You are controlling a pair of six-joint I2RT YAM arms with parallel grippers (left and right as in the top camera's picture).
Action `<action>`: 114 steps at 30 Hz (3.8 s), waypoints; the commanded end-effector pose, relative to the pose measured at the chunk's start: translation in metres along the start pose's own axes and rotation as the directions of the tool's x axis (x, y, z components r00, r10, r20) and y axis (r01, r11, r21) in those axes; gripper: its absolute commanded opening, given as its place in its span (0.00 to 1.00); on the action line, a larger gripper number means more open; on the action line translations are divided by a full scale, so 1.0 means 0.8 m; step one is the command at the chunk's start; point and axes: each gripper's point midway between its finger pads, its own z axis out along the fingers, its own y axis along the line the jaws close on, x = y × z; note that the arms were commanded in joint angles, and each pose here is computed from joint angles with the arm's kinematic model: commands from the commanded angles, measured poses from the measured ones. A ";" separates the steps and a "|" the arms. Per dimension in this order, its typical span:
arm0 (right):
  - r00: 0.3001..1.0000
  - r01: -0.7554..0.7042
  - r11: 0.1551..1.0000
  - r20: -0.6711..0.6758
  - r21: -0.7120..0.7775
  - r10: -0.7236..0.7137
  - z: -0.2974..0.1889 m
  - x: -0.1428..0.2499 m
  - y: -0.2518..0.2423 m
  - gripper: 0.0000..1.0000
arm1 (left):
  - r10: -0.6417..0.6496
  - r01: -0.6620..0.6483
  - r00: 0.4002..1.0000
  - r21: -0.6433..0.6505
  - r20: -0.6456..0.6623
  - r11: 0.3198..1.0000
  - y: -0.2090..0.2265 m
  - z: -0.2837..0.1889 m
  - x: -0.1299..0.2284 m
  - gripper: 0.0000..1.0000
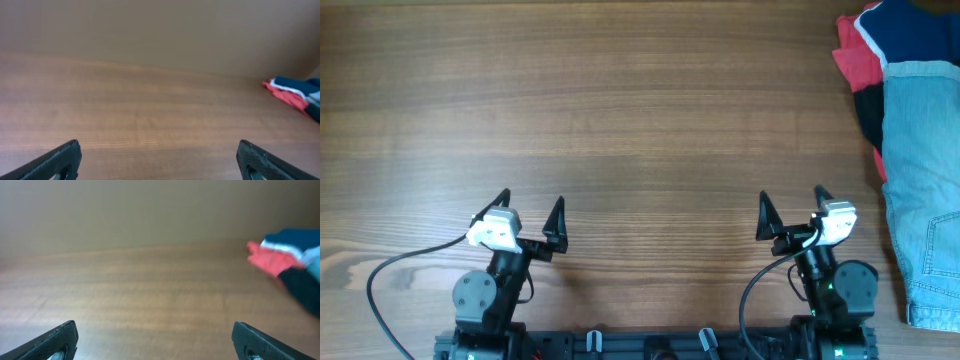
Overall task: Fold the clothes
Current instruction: 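Reach the right gripper to the clothes pile and grasp the denim shorts, then pull the denim shorts with the right gripper onto the table center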
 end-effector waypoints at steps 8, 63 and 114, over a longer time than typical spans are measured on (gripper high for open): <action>0.972 -0.079 0.997 -0.222 0.013 0.080 -0.014 -0.068 0.017 1.00 | -0.116 0.119 0.981 0.006 -0.154 0.993 -0.028 -0.029 -0.057 1.00; 0.560 0.411 0.483 -0.632 0.773 0.535 0.049 0.101 -0.342 0.04 | -0.246 0.205 0.835 -0.135 -0.493 0.969 -0.036 -0.013 -0.074 1.00; 0.473 0.285 0.566 -0.627 0.774 0.619 0.069 0.107 -0.336 0.04 | -0.245 0.205 0.836 -0.134 -0.491 0.970 -0.036 -0.013 -0.075 1.00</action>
